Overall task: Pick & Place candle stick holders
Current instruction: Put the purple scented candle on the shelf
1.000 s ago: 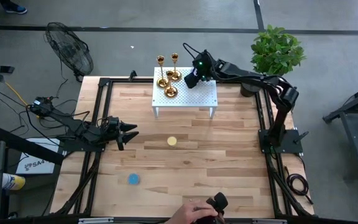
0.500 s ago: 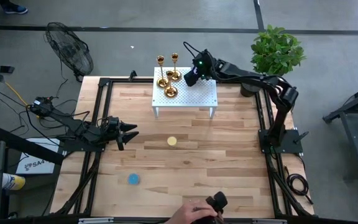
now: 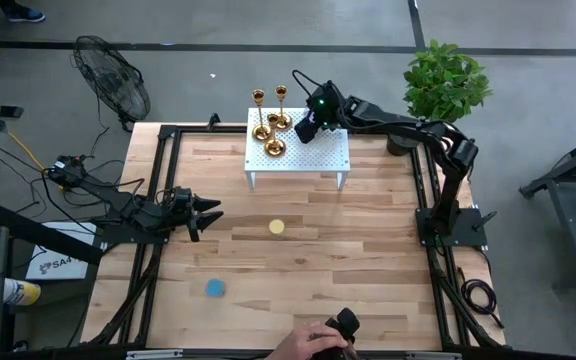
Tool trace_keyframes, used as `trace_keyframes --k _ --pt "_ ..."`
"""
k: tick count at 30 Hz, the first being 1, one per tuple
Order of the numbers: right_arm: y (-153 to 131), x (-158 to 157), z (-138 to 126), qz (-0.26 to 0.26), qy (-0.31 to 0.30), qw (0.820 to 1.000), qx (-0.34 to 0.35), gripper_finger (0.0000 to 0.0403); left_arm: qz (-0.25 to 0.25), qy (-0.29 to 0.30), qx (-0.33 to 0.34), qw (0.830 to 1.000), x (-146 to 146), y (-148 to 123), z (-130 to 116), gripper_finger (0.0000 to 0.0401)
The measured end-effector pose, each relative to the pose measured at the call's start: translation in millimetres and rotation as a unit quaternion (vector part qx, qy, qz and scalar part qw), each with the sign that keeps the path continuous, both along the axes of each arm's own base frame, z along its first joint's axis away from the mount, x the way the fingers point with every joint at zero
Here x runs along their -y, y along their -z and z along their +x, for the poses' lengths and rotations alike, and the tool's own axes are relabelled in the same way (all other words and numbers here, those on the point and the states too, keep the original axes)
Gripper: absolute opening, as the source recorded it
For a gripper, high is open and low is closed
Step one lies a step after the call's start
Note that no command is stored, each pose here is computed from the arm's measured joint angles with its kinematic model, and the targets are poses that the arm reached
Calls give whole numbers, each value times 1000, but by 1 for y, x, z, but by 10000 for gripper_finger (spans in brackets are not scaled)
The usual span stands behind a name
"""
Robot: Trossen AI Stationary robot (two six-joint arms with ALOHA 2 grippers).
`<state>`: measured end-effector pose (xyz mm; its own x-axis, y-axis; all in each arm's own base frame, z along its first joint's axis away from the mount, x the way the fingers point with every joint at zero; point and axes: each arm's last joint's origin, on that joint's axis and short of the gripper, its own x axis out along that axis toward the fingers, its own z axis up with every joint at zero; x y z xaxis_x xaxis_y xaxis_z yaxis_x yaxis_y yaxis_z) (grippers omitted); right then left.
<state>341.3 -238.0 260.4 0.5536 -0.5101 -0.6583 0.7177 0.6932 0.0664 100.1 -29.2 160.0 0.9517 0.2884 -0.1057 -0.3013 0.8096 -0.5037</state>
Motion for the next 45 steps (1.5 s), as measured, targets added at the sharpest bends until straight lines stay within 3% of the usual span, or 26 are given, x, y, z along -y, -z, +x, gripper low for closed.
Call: trace_keyframes --k 23,36,45 --pt "1 -3 0 -9 -96 995 -24 237 0 0 0 1000 0 0 0 225" --pt "0 -3 2 0 -115 993 -3 265 0 0 0 1000 0 0 0 225" --pt "-24 -9 -10 -28 -92 995 0 282 0 0 0 1000 0 0 0 225"
